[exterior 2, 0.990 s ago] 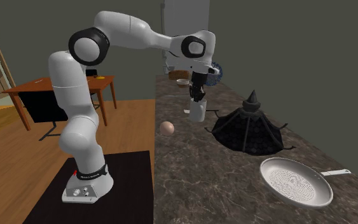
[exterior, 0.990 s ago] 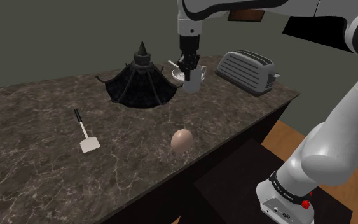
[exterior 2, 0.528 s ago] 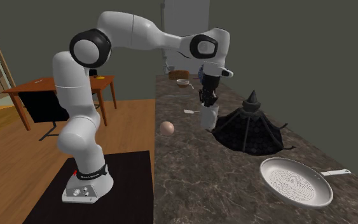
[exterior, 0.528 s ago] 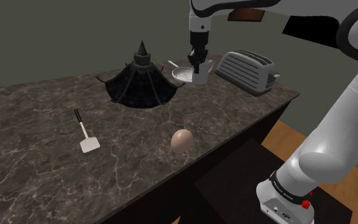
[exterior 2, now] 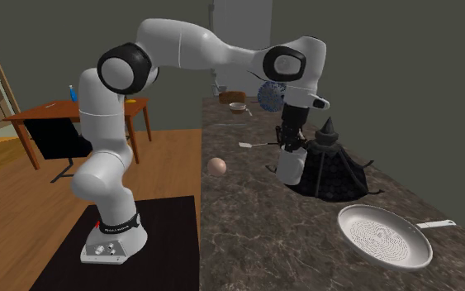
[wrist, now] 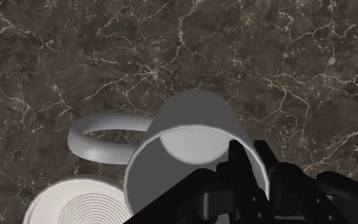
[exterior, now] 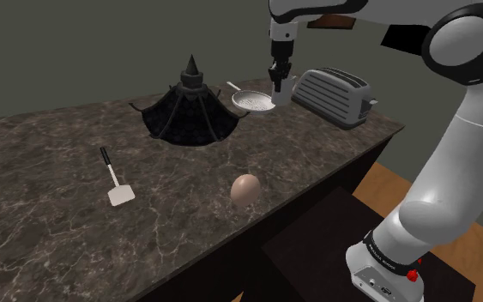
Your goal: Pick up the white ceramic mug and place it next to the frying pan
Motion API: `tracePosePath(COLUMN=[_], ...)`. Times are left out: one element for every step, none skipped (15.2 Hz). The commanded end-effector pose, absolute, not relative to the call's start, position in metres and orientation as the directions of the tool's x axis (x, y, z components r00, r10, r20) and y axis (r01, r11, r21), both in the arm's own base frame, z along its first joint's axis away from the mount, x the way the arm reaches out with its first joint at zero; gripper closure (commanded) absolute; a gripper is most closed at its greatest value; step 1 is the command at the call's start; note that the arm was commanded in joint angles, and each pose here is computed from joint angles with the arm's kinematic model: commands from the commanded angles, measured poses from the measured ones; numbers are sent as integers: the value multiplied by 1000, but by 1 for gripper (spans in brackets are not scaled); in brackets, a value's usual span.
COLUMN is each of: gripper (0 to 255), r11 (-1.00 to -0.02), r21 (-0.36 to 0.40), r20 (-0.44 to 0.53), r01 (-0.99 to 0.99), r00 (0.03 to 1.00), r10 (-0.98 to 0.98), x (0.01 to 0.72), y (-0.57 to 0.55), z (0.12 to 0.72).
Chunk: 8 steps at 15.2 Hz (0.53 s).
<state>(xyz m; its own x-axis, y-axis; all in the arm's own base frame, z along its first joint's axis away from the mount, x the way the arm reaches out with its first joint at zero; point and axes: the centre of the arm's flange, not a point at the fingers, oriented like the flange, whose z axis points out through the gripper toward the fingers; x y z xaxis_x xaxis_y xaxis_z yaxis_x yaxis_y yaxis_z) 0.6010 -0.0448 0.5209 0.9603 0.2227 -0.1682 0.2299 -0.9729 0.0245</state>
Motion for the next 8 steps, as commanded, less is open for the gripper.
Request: tracePosePath(gripper=[255, 255, 255, 255, 255, 255, 255, 255], r11=[-973, -973, -973, -973, -973, -973, -973, -973], r21=[25, 25, 25, 25, 25, 25, 25, 25], r20=[-168, -168, -168, -168, -168, -168, -168, -168], r01=[231, 231, 231, 231, 231, 231, 231, 231], r00=[960, 960, 960, 960, 960, 960, 960, 960], r10=[224, 224, 224, 224, 224, 224, 224, 224], x=[607, 611, 616, 620, 624, 628, 632, 636], y=[-71, -84, -96, -109, -122, -134, -147, -159], z=[523, 523, 523, 523, 524, 524, 524, 524])
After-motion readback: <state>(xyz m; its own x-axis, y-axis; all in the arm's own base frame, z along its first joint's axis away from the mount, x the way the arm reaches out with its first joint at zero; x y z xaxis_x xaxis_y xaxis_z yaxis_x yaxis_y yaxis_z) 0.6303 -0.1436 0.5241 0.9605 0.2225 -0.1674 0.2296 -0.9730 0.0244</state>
